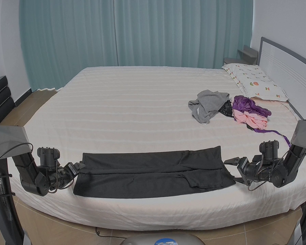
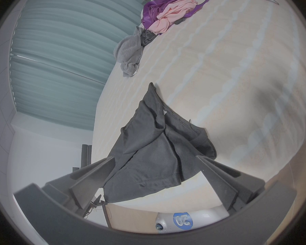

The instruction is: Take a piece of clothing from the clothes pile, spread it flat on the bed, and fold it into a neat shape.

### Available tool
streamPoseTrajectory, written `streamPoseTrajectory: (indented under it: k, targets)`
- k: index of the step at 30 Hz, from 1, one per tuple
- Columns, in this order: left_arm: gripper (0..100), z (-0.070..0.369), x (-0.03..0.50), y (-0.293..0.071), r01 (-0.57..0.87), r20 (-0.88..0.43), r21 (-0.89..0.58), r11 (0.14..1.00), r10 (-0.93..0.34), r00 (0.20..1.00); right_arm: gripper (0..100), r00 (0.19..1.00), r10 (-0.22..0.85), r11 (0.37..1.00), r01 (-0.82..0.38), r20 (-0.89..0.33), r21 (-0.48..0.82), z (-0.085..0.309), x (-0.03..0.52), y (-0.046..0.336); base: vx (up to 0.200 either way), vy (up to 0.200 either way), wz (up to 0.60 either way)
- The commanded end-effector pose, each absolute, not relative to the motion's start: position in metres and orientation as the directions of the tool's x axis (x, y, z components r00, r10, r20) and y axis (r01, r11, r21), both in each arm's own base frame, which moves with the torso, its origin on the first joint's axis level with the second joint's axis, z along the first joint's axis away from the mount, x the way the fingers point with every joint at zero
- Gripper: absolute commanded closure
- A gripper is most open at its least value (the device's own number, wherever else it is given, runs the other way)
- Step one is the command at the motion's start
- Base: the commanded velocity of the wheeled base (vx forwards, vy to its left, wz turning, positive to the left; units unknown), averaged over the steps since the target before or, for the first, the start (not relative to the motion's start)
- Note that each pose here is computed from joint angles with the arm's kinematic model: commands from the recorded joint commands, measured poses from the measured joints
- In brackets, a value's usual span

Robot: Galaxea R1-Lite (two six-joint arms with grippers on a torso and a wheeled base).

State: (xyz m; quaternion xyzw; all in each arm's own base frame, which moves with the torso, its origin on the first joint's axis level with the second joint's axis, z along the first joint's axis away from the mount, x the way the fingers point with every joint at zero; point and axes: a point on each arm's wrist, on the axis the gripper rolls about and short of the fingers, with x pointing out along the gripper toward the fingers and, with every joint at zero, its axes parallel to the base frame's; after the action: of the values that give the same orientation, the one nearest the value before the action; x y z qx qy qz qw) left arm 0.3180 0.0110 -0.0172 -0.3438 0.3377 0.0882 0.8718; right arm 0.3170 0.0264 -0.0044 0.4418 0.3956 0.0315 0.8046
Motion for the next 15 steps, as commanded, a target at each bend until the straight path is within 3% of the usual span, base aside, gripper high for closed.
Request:
streamPoseTrajectory:
  k: [1,15]
  targets:
    - [0,-0.013,0.328,0.012,-0.366,-0.620,-0.554,0.747,-0.077,0.781,0,0.674,0.403,0.612,0.304,-0.619,0.730,-0.008,0.316,0.028,0.000,0.000,0.00]
    - [0,-0.010,0.354,0.012,-0.345,-0.565,-0.603,0.719,-0.079,0.822,0,0.674,0.405,0.611,0.304,-0.618,0.731,-0.008,0.316,0.028,0.000,0.000,0.00]
